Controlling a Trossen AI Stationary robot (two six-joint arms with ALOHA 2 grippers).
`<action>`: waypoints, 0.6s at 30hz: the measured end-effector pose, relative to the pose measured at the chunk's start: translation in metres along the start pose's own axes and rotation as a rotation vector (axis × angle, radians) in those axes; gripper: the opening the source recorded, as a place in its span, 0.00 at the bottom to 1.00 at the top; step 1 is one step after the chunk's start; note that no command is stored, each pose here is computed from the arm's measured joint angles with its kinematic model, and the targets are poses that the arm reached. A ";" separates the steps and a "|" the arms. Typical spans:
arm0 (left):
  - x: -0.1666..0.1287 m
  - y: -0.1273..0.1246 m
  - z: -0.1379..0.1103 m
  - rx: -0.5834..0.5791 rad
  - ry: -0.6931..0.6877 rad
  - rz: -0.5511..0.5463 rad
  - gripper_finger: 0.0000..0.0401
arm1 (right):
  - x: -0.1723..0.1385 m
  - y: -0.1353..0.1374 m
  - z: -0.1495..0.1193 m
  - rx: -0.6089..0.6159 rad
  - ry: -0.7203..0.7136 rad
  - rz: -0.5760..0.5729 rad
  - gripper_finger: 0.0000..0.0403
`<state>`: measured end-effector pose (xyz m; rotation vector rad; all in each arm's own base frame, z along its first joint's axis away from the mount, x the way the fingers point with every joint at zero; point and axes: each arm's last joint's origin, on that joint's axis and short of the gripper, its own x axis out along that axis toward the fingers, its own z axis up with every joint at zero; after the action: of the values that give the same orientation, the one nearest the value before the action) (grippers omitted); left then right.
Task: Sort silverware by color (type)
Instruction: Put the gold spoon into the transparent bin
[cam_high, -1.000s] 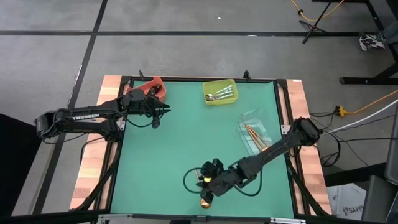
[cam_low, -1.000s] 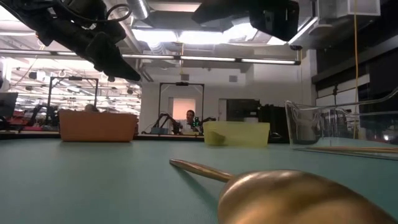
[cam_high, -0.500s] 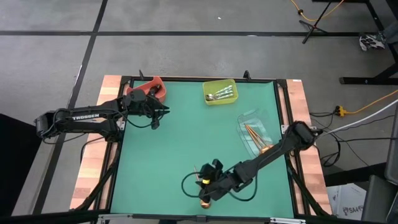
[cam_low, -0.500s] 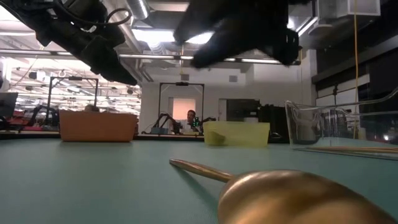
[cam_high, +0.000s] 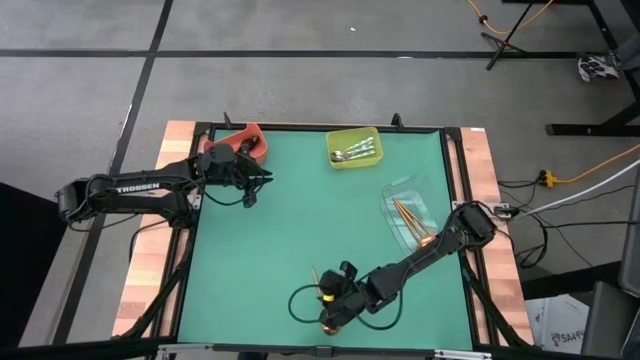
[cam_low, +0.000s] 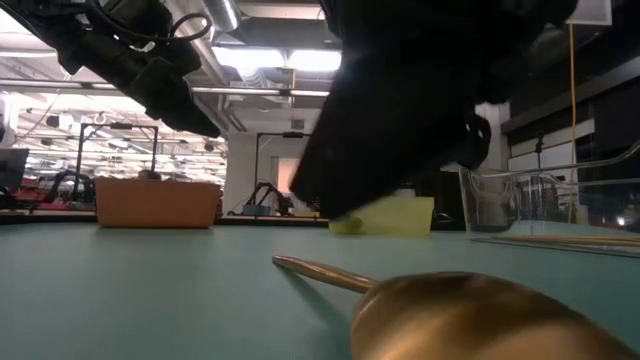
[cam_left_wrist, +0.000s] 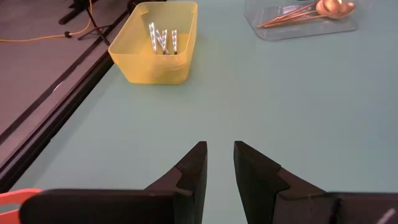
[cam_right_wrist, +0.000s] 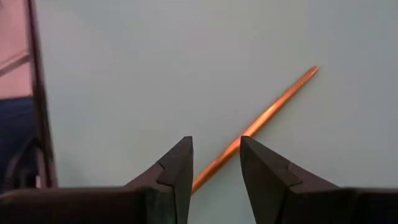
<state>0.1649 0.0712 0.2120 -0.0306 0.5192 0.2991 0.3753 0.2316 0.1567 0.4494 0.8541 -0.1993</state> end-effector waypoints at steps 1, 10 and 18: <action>0.000 0.000 0.000 0.000 0.000 0.000 0.18 | 0.002 -0.001 -0.002 -0.003 0.010 -0.002 0.31; 0.000 0.000 0.000 0.000 0.000 0.001 0.18 | 0.012 -0.002 -0.009 -0.028 0.065 0.009 0.31; 0.000 0.000 0.000 0.000 0.000 0.002 0.18 | 0.021 -0.003 -0.014 -0.053 0.073 0.005 0.31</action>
<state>0.1649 0.0713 0.2121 -0.0298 0.5195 0.3005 0.3779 0.2353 0.1316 0.4114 0.9274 -0.1567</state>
